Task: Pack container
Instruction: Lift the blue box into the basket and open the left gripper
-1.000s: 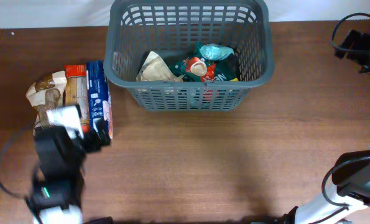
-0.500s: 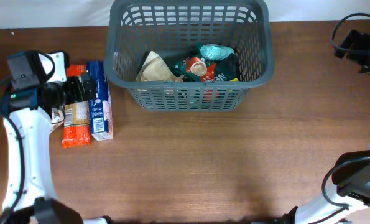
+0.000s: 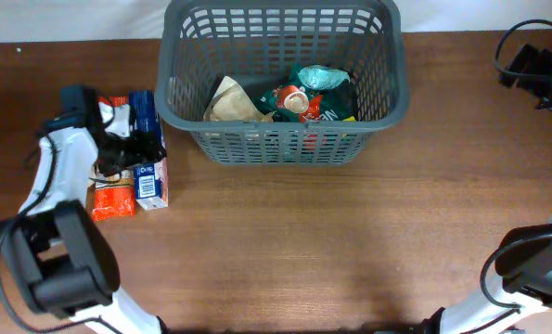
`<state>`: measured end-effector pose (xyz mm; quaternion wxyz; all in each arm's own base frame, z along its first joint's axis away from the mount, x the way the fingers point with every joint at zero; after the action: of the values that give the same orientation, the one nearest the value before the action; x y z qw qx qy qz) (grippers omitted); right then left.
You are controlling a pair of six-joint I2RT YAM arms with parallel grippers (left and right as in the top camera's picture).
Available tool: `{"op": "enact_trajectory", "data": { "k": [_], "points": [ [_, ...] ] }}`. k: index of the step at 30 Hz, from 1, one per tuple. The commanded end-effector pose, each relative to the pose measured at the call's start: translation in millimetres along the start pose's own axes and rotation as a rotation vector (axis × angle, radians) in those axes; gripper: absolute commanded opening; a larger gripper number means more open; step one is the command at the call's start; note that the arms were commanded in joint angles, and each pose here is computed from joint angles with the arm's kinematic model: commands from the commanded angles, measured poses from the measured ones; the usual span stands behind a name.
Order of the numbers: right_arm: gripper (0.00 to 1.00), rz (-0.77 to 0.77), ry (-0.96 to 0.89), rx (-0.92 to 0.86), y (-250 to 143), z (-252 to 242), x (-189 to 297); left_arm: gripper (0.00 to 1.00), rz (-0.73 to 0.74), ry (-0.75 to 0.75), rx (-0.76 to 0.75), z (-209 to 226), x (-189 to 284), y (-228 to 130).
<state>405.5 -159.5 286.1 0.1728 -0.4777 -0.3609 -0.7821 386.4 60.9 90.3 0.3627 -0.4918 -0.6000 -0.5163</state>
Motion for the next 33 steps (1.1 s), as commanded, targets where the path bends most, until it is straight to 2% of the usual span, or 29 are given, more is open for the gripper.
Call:
{"op": "enact_trajectory", "data": {
  "k": [1,3,7,9,12,16,20,27,31,33],
  "points": [
    [0.99,-0.001,-0.008,-0.004,0,-2,-1,0.77,0.045,0.031,-0.027,1,-13,-2],
    [0.99,-0.001,-0.008,-0.004,0,-2,-1,0.71,0.067,0.034,-0.033,-1,-20,-4],
    [0.99,0.0,-0.007,-0.004,0,-2,-1,0.33,0.117,0.056,-0.034,2,-31,-11],
    [0.99,0.0,-0.008,-0.004,0,-2,-1,0.23,0.134,0.068,-0.031,4,-34,-14],
    [0.99,-0.001,-0.008,-0.004,0,-2,-1,0.02,0.143,0.076,-0.025,6,-35,-15],
    [0.99,0.0,-0.008,-0.004,0,-2,-1,0.02,0.138,0.072,-0.023,2,-19,-8],
    [0.99,-0.001,-0.008,-0.004,0,-2,-1,0.02,0.053,0.098,-0.042,-1,23,28],
    [0.99,-0.001,-0.008,-0.004,0,-2,-1,0.02,-0.231,0.266,-0.111,-5,151,108],
    [0.99,-0.001,-0.008,-0.004,0,-2,-1,0.02,-0.437,0.366,-0.243,-18,228,141],
    [0.99,-0.001,-0.008,-0.004,0,-2,-1,0.02,-0.534,0.412,-0.38,-35,263,154]
  ]
}}
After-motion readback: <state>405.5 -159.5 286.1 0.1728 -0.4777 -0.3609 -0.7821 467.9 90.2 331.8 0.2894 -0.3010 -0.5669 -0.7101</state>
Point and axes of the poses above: each gripper's point midway between its finger pads, its own x axis back along the fingers, its own z axis along the line the jaws close on, y = z × x, the point moved 3 cm from there along x, back along the fingers, and after that the axes turned 12 degrees about -x, right-handed, at the moved point
